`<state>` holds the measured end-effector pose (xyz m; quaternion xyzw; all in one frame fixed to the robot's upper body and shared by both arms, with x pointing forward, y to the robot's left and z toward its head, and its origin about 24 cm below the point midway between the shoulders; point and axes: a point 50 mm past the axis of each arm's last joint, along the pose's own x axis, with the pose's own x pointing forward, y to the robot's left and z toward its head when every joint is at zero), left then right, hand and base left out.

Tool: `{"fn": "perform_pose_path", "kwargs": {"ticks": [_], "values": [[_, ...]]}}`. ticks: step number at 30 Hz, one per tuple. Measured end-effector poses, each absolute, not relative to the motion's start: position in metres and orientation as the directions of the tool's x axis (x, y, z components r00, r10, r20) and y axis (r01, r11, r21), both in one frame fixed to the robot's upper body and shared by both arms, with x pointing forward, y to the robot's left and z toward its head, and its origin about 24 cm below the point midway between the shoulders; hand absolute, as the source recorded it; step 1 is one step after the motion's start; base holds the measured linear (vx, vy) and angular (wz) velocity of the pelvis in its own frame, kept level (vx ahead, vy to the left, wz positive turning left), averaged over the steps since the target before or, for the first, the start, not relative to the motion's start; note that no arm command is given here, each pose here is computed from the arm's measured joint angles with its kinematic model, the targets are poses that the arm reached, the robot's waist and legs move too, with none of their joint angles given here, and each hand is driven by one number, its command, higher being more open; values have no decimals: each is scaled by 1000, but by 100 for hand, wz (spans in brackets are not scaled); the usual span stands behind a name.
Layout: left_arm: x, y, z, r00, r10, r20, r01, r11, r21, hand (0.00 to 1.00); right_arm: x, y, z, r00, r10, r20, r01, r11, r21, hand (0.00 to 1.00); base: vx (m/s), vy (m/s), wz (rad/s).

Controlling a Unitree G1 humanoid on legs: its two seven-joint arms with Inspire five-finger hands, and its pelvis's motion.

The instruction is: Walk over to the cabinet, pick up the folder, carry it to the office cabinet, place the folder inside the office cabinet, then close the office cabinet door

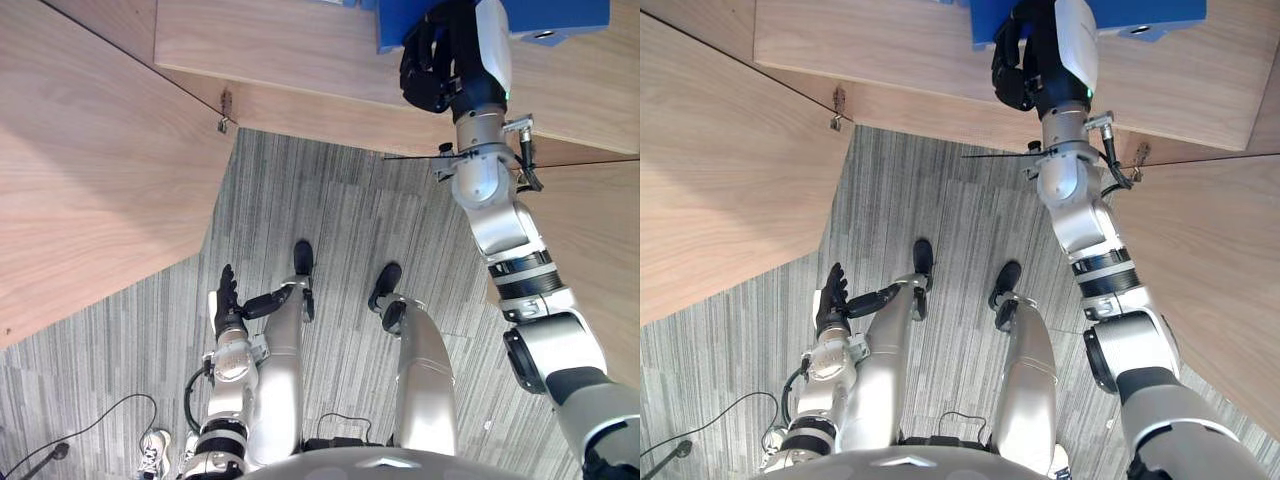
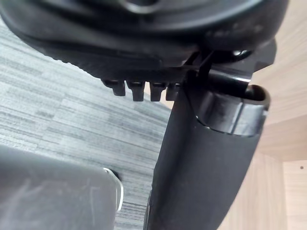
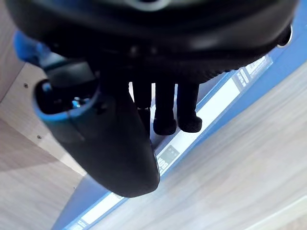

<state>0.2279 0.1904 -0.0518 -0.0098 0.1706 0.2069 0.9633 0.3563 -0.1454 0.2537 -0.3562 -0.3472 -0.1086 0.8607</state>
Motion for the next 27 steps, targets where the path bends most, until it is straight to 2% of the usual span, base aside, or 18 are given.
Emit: {"fn": "perform_pose_path", "kwargs": {"ticks": [7,18,27], "values": [[228,190,-51,857,395,-331,-402,914,50,100,334,-137,252,673,55,738,446,766,-464,0,8,-9,0],[228,190,-51,855,398,-331,-406,913,49,100,320,-132,192,773,41,634,382,767,-515,0,0,0,-1],[228,190,-51,853,404,-331,-412,910,50,100,330,-135,185,804,10,595,377,765,-522,0,0,0,0]]}}
